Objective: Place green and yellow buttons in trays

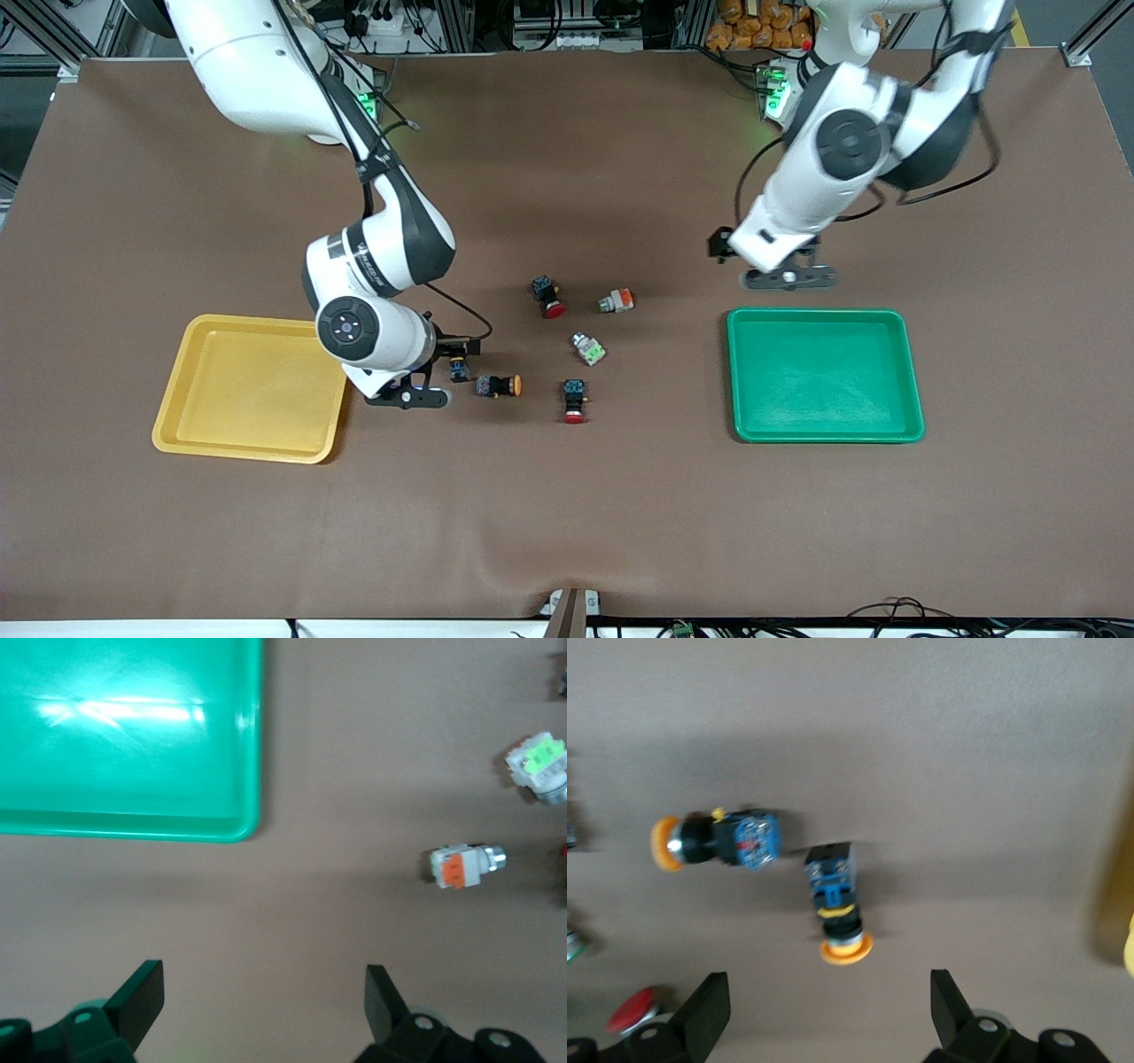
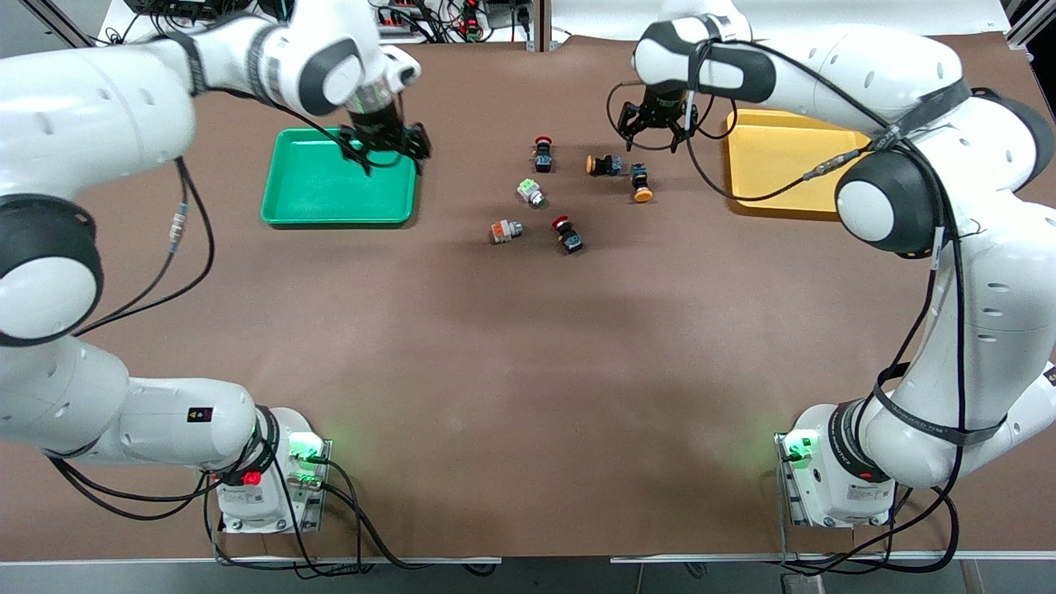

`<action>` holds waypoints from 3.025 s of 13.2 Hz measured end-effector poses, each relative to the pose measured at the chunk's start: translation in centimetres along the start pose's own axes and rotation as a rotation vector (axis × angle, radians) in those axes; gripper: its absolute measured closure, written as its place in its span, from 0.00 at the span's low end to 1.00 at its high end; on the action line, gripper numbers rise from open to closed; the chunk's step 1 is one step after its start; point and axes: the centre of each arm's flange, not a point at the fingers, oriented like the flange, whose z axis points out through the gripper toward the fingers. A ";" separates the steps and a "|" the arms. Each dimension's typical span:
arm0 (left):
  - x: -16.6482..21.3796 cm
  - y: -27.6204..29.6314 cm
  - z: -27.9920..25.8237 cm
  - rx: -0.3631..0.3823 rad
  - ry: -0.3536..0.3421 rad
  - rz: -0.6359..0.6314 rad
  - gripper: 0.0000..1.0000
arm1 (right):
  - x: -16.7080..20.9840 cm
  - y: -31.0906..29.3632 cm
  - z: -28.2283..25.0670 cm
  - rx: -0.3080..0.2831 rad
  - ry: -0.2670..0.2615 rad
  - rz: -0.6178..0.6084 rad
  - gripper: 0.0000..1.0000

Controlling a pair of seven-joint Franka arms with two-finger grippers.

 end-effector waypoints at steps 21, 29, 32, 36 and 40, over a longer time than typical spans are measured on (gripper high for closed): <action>1.2 15.6 18.1 -0.059 -0.021 -0.133 0.00 | 1.0 -1.0 9.0 -0.027 0.075 0.057 0.66; 1.0 15.7 19.8 -0.029 -0.014 -0.147 0.00 | 4.2 20.4 -4.1 0.003 0.058 0.218 0.67; 1.2 15.6 19.9 -0.026 -0.005 -0.139 0.17 | 4.8 32.5 -2.8 0.025 0.032 0.140 0.67; 1.7 15.7 19.4 -0.033 0.008 -0.141 0.34 | 4.6 38.7 -1.9 0.041 0.035 0.023 0.50; 5.2 12.7 16.2 -0.008 0.033 -0.133 0.34 | 5.3 34.8 -2.5 0.114 0.057 0.048 0.06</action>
